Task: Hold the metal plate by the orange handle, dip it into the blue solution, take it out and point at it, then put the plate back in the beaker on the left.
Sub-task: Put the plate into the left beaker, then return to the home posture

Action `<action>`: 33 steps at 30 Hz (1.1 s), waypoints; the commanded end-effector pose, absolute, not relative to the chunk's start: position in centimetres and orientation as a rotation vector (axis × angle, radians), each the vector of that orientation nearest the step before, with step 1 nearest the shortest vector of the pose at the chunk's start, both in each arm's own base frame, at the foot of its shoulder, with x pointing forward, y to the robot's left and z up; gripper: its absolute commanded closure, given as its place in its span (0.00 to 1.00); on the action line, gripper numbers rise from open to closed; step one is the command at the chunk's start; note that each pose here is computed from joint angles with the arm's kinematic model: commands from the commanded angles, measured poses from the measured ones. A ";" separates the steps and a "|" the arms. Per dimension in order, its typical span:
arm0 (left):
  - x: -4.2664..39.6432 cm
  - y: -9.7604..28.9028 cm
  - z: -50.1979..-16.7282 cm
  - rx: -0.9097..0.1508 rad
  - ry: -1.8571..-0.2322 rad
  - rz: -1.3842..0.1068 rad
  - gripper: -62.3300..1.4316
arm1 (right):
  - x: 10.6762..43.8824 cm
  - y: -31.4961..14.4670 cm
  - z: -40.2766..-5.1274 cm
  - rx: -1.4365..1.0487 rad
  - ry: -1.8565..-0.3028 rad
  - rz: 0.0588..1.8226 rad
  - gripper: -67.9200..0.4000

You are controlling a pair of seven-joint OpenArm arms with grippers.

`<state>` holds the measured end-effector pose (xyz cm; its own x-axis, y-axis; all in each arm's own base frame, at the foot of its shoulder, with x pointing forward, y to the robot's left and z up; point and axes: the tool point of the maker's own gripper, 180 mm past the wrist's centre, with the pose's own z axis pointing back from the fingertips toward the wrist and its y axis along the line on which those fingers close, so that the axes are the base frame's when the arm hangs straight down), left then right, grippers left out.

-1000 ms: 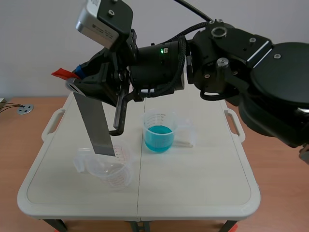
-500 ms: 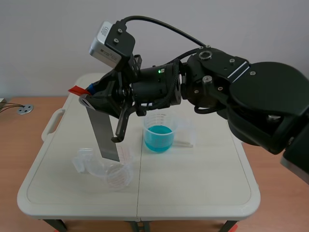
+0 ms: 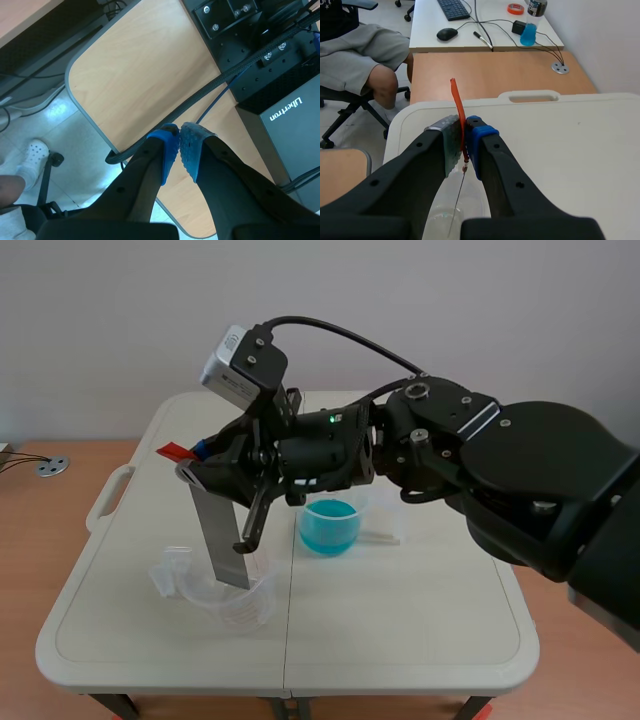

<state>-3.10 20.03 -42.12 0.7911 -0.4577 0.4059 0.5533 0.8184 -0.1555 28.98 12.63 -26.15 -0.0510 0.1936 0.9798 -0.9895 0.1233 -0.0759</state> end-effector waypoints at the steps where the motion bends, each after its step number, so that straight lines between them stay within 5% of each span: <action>1: -2.7 19.8 -42.0 -0.278 -0.378 -0.545 0.88 | 28.7 13.4 -24.7 0.998 -1.209 1.224 0.98; 29: -2.7 19.8 -42.0 -0.278 -0.379 -0.545 0.88 | 27.7 13.3 -26.7 0.980 -1.141 1.222 0.97; 33: -2.7 19.8 -42.0 -0.278 -0.378 -0.545 0.88 | 27.7 13.3 -26.7 0.979 -1.142 1.223 0.89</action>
